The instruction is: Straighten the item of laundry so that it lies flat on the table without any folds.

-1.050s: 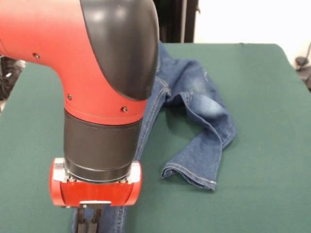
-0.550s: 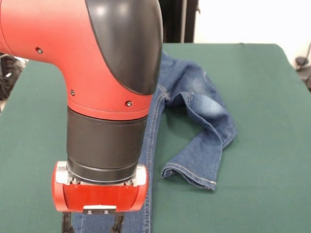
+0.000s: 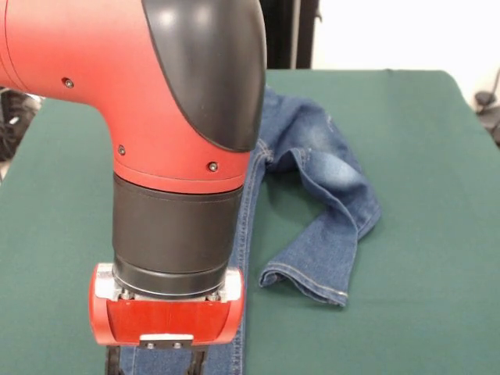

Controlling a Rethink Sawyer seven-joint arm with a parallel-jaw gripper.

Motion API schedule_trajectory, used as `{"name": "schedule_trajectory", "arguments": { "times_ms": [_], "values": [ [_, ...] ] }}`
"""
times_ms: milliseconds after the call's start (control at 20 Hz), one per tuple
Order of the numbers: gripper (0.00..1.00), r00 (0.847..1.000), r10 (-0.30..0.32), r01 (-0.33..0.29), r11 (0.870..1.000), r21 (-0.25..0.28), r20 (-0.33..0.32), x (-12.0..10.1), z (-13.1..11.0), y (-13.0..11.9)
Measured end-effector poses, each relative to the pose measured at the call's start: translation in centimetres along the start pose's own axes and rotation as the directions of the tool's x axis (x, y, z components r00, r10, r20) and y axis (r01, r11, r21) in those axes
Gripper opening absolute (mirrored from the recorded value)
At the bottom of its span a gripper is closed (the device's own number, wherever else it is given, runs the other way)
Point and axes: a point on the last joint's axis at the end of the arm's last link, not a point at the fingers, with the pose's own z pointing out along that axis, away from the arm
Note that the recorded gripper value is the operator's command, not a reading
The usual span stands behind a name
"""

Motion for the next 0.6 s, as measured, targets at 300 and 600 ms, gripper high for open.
{"name": "schedule_trajectory", "arguments": {
  "times_ms": [300,600],
  "values": [
    [1.0,0.998,-0.007,0.005,1.0,-0.026,-0.07,0.6,-0.4,0.8],
    [1.0,0.981,-0.022,0.009,0.998,-0.065,-0.191,1.3,-1.9,1.7]
  ]
}}
